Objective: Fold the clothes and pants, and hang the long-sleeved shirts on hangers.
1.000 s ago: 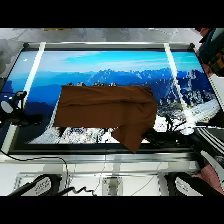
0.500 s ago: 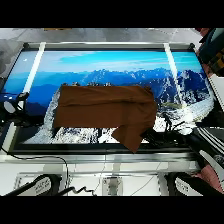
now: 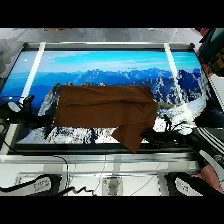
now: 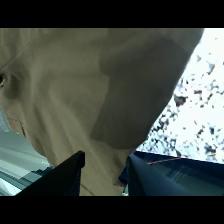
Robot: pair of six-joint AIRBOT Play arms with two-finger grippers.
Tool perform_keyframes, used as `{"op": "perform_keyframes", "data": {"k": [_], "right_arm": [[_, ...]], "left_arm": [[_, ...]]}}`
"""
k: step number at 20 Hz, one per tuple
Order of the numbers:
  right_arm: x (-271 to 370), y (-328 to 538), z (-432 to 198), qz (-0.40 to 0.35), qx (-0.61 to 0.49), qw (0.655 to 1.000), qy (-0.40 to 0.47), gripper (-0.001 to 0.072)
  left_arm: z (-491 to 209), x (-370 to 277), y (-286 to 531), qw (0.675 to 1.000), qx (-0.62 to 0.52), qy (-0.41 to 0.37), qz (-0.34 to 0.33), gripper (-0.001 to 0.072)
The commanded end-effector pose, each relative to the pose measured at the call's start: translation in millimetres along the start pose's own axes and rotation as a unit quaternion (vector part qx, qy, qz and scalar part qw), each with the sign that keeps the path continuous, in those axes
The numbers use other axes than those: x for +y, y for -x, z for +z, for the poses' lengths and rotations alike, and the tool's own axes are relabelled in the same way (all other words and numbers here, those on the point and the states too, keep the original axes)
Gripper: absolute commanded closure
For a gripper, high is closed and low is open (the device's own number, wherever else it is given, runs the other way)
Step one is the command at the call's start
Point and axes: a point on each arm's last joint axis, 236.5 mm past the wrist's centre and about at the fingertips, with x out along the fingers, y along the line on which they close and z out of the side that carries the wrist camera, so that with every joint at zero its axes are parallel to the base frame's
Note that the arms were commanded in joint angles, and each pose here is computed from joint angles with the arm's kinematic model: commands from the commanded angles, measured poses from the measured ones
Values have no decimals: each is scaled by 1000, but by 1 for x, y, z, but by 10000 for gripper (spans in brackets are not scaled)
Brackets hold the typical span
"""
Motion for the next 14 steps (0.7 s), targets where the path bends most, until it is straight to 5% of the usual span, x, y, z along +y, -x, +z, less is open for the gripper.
{"op": "perform_keyframes", "data": {"k": [1,12,13,14], "right_arm": [[0,0,0,0,0,1000,3,411],[0,0,0,-1,0,1000,4,411],[0,0,0,-1,0,1000,4,411],[0,0,0,0,0,1000,4,412]], "left_arm": [[0,-12,-11,999,9,16,-32,296],[-6,-23,-36,997,37,23,-69,308],[-5,-22,-36,997,34,24,-68,339],[-4,-23,-37,997,32,26,-70,473]]}}
